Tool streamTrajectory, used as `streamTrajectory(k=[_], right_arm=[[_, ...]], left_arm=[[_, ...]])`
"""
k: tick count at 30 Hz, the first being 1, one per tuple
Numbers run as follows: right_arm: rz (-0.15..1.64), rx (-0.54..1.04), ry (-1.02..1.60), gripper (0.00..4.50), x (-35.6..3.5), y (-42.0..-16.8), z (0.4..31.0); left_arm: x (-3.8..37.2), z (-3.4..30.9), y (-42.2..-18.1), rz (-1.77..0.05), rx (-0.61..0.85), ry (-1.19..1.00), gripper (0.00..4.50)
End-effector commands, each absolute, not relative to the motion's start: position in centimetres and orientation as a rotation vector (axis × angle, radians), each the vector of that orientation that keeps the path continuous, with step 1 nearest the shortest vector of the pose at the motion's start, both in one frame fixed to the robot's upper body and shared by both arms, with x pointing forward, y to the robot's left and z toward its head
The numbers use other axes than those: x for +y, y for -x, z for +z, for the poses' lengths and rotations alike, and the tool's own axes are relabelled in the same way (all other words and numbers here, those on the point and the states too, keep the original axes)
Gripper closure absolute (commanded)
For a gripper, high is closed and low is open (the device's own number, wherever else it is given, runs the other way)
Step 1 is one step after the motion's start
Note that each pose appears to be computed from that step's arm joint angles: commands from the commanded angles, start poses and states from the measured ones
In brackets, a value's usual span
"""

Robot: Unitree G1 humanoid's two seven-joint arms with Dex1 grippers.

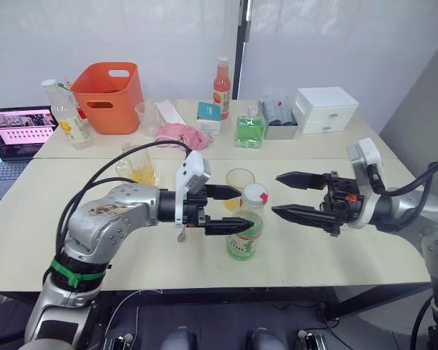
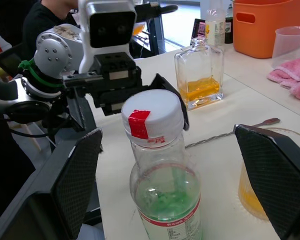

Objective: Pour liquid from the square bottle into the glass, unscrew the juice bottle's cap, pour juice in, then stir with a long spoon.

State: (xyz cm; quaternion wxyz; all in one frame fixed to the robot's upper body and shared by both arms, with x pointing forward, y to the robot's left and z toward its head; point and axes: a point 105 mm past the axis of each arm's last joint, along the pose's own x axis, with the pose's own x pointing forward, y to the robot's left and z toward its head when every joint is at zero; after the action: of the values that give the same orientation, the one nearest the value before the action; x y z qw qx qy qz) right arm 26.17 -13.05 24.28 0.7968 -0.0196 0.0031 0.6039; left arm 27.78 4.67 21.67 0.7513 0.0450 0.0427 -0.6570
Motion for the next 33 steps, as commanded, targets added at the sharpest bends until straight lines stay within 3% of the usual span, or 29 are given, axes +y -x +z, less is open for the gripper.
streamTrajectory(k=[1,24,25,31,33], right_arm=[[1.308,-0.04,0.081,0.05,-12.8,-25.7,25.2],[1.264,-0.055,0.099,0.05,-12.7,-25.4,25.6],[1.262,-0.056,0.099,0.0,-12.7,-25.4,25.6],[1.257,-0.055,0.099,0.0,-12.8,-25.4,25.7],[1.254,-0.049,0.102,0.0,-12.9,-25.4,25.6]], left_arm=[[4.1,22.7,-27.9,-1.454,0.03,-0.12,0.0],[3.0,21.6,-28.2,-1.5,0.025,-0.041,0.0],[3.0,21.5,-28.2,-1.5,0.026,-0.039,0.55],[2.8,21.6,-28.2,-1.503,0.012,-0.031,2.51],[2.8,21.7,-28.2,-1.506,0.008,-0.028,2.97]])
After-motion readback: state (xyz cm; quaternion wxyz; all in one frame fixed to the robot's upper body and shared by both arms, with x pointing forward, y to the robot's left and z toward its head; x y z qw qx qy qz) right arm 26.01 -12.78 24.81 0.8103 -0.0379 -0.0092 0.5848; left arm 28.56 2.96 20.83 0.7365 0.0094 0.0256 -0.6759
